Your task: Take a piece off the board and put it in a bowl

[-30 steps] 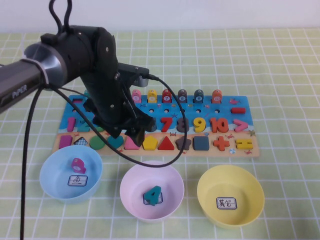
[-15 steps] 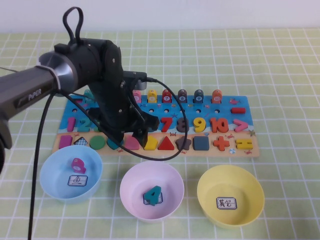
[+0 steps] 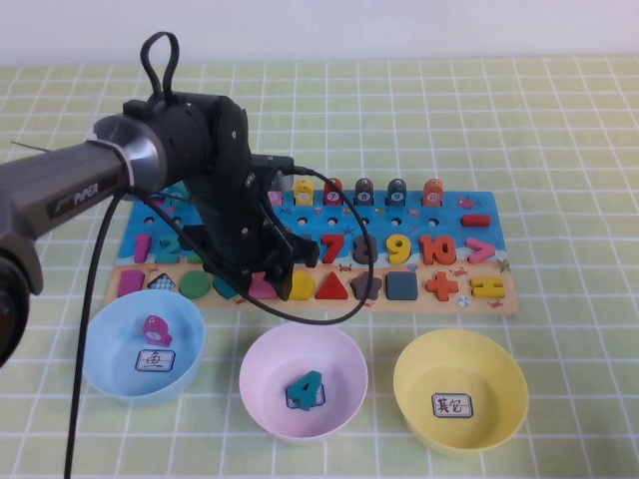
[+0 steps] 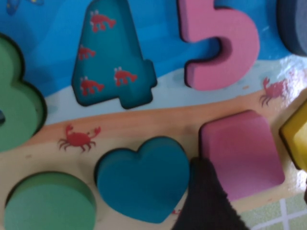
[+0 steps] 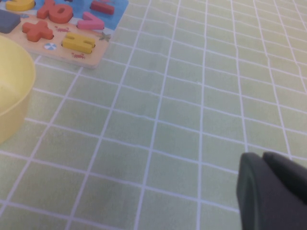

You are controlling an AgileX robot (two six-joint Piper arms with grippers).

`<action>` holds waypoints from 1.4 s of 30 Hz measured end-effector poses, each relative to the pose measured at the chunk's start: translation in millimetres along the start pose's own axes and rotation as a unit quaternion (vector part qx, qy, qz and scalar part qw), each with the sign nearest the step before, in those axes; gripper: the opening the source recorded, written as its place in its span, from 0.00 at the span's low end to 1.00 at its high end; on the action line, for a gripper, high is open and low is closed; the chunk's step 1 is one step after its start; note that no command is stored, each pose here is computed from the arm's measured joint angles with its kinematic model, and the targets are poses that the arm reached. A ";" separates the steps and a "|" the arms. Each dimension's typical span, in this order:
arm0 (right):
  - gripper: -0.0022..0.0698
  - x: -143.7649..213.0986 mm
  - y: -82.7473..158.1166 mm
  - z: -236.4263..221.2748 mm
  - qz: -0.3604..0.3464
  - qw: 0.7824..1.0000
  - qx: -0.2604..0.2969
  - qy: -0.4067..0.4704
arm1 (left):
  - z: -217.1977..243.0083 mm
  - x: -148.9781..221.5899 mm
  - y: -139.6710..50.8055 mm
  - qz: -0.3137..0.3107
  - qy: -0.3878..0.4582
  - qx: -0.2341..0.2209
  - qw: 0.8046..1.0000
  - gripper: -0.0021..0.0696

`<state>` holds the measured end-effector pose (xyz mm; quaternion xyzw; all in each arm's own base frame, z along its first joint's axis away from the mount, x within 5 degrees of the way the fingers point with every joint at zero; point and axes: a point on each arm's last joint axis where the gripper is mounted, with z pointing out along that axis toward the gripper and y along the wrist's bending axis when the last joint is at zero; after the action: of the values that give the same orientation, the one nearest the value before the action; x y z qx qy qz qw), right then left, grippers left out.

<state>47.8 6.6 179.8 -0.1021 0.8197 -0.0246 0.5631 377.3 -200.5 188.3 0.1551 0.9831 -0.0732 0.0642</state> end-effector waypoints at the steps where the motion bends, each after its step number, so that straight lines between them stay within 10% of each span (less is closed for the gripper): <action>1: 0.01 0.0 0.0 0.0 0.000 1.000 0.000 0.000 | 0.0 -0.2 0.0 -0.002 -0.001 0.000 1.000 0.55; 42: 0.01 0.0 0.0 0.0 0.000 1.000 0.000 0.000 | -0.1 -3.5 0.6 -0.016 -0.019 -0.003 1.000 0.43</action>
<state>47.8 6.6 179.8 -0.1021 0.8197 -0.0246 0.5631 380.8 -201.0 188.8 0.1373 0.9843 -0.0742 0.0826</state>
